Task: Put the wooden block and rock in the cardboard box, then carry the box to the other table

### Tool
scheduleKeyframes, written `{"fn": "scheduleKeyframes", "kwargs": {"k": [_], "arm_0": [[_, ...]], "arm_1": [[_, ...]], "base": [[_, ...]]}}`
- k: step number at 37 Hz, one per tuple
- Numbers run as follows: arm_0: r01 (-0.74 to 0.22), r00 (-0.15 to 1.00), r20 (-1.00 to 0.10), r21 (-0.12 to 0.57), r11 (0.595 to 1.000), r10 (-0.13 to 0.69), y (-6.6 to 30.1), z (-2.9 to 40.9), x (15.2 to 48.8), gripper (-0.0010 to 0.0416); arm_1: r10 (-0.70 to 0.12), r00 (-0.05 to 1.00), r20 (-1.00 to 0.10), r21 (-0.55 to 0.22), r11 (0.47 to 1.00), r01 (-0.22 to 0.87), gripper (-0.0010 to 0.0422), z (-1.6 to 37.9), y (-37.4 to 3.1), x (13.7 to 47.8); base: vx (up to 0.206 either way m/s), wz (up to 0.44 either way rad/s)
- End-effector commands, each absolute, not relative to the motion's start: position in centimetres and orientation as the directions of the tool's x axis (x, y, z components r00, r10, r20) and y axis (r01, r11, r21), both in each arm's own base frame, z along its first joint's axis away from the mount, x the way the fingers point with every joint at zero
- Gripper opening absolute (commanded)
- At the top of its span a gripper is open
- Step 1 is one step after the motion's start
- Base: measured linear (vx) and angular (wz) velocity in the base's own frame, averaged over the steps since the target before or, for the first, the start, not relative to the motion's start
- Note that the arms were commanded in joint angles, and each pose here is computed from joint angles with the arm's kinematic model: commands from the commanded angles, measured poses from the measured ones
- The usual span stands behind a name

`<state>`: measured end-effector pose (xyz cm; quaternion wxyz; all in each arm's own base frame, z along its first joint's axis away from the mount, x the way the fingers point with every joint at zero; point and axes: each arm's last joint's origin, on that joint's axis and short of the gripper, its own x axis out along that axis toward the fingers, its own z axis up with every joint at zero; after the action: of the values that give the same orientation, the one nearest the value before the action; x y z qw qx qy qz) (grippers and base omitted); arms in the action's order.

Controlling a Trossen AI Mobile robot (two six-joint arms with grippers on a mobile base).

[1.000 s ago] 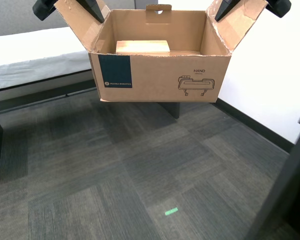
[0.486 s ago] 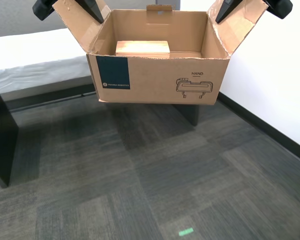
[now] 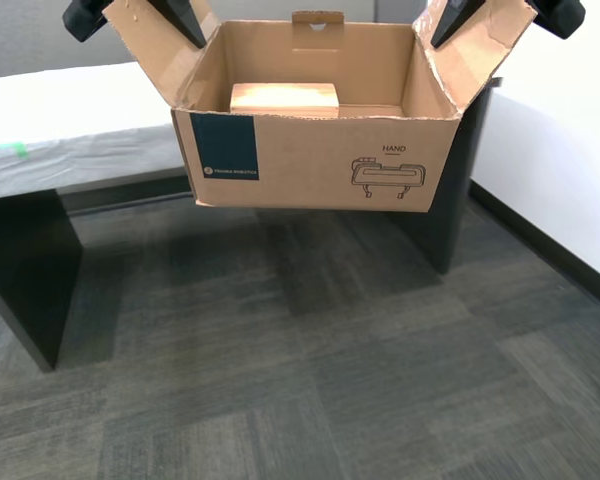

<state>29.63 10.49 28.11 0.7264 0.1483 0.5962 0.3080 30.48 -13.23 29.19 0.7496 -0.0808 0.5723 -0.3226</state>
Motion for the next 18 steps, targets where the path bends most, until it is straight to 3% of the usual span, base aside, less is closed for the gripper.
{"fn": "scheduleKeyframes", "kwargs": {"k": [1, 18], "arm_0": [[-0.269, 0.087, -0.765, 0.599, 0.754, 0.638, 10.57, 28.17, 29.53, -0.0001], [-0.241, 0.083, -0.767, 0.605, 0.759, 0.637, 10.60, 28.16, 29.48, -0.0001]], "arm_1": [[-0.590, 0.122, -0.798, -0.500, 0.762, 0.412, -0.0001, 29.27, -13.31, 30.35], [-0.593, 0.124, -0.796, -0.470, 0.734, 0.491, -0.0001, 29.29, -13.47, 30.34]], "base": [[0.207, 0.208], [0.203, 0.162]]}}
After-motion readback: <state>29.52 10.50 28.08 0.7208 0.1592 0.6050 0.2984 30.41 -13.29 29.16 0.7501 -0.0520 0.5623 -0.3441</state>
